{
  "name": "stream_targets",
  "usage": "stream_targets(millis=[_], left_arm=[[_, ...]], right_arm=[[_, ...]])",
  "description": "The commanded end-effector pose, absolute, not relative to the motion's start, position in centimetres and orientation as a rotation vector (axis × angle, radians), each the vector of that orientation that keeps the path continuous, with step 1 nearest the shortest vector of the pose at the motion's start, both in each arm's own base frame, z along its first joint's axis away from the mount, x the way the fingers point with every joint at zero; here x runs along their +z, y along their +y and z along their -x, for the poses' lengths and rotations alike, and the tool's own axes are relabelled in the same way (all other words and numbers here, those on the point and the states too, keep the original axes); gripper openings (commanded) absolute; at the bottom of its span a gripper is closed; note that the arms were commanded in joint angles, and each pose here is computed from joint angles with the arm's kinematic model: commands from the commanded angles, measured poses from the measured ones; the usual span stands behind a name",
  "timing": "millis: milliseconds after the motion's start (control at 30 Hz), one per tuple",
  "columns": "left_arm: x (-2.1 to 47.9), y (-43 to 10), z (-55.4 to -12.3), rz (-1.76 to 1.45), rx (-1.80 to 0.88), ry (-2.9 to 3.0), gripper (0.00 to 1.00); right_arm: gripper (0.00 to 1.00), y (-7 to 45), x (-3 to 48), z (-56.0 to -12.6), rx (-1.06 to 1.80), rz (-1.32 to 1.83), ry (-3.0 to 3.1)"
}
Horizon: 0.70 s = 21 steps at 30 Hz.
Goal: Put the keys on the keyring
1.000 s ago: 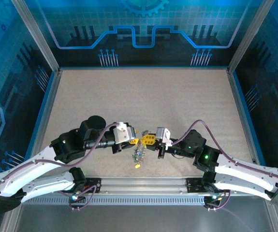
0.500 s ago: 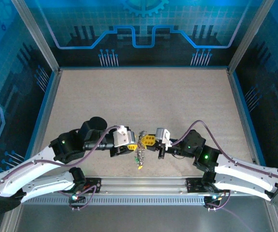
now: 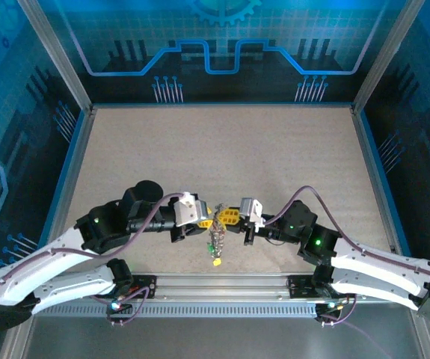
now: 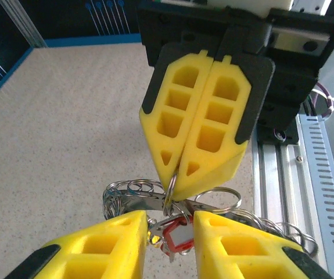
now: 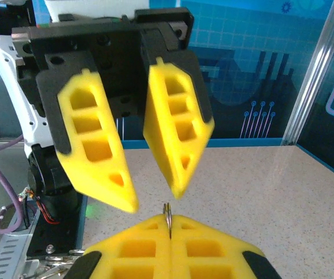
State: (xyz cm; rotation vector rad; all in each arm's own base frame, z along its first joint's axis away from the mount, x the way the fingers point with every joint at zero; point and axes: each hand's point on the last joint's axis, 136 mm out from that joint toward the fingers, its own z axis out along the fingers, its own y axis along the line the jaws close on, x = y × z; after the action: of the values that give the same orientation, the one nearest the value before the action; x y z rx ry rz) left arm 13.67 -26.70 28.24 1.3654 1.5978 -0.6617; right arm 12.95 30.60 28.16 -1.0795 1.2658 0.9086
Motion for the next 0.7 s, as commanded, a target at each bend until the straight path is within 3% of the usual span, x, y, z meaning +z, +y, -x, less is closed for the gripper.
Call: stream_targets(millis=[0,367,500,600,667], left_arm=[[28.8,-27.1,-13.4,-1.366,-0.693,1.587,0.28],[29.5,-28.3,-13.3,-1.339,-0.766,1.537,0.22],[29.8,-28.7,-13.3,-1.343,-0.783,1.524,0.14],[29.9,-28.7,-13.3,-1.354,-0.777,1.518,0.02],[29.6,-28.6,-13.2,-1.375,-0.763,1.527,0.00]], right_arm=[[0.00,30.4,31.9,-12.5,0.922,1.036,1.137],[0.00,29.9,32.5,-12.1,0.917,1.009,1.072],[0.00,29.8,32.4,-12.1,0.910,1.008,1.073],[0.00,29.7,32.3,-12.0,0.908,1.014,1.076],[0.00,29.5,32.3,-11.9,0.903,1.013,1.074]])
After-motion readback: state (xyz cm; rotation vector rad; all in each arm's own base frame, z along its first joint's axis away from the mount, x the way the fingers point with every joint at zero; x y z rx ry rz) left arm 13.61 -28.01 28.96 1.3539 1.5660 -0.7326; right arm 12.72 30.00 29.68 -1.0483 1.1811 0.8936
